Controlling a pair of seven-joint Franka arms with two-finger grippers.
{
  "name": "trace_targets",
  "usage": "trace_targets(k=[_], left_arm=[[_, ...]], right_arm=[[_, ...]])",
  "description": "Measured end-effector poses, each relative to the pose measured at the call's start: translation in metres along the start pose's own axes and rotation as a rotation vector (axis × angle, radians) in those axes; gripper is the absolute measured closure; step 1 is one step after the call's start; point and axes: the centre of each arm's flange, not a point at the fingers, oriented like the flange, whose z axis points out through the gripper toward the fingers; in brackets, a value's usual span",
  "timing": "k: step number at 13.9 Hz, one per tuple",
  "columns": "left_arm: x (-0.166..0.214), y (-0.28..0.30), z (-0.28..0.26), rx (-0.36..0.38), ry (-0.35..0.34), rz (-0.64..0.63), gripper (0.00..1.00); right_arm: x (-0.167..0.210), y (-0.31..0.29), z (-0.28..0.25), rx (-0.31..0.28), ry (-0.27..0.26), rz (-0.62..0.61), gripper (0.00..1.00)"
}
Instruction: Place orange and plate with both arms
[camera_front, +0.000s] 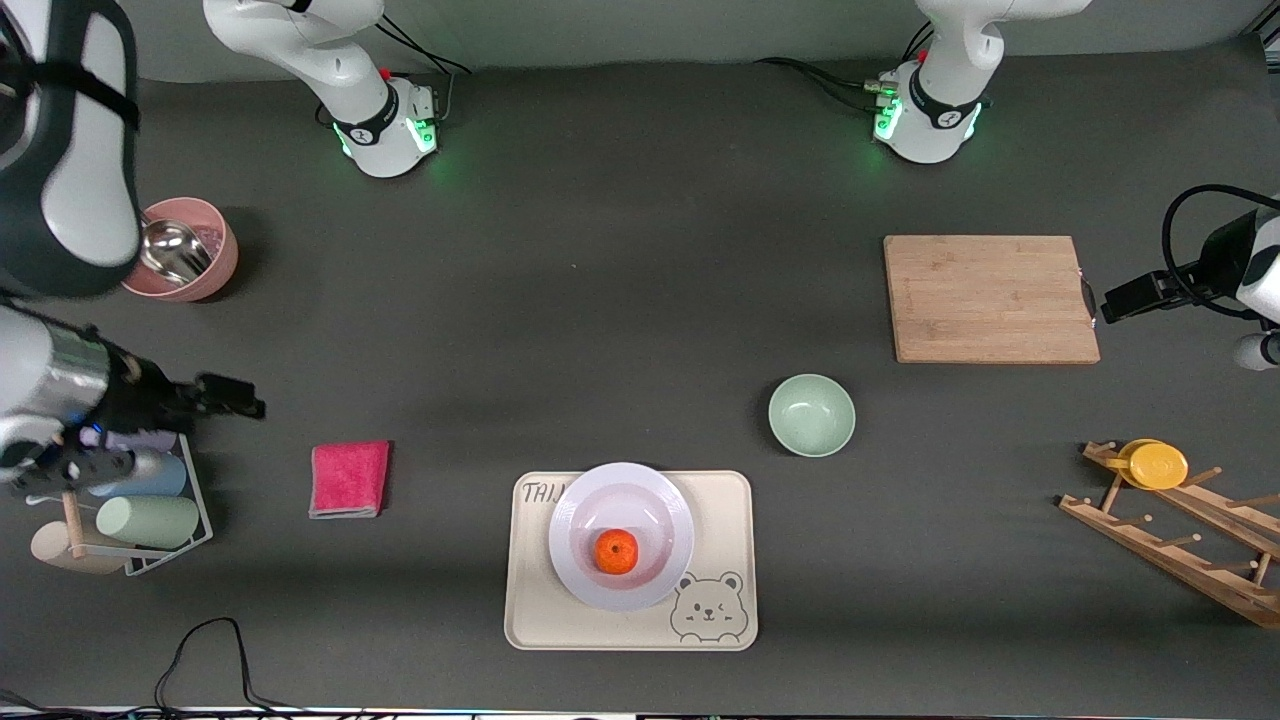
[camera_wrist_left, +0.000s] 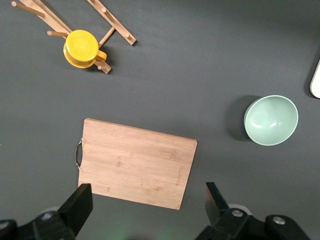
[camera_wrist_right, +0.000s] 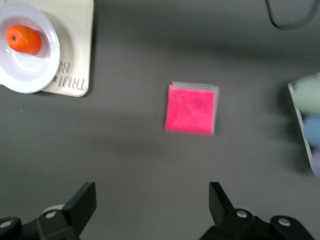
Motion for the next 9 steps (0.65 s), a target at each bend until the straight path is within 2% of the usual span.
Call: trace_targets(k=[2,4,6,9], left_arm=[[0.0,0.0,0.0,0.0,0.0,0.0,0.0],[0.0,-0.001,0.0,0.0,0.0,-0.001,0.0],[0.0,-0.001,0.0,0.0,0.001,-0.001,0.0],[0.0,-0.002,-0.001,-0.001,0.002,-0.003,0.0]], right_arm=[[-0.034,-0.001,-0.014,-0.023,-0.005,0.029,0.0],[-0.053,-0.003,-0.025,-0.046,0.004,0.028,0.0],[-0.058,0.001,-0.033,-0.092,0.017,0.025,0.0],[-0.061,0.01,-0.035,-0.109,0.009,0.037,0.0]])
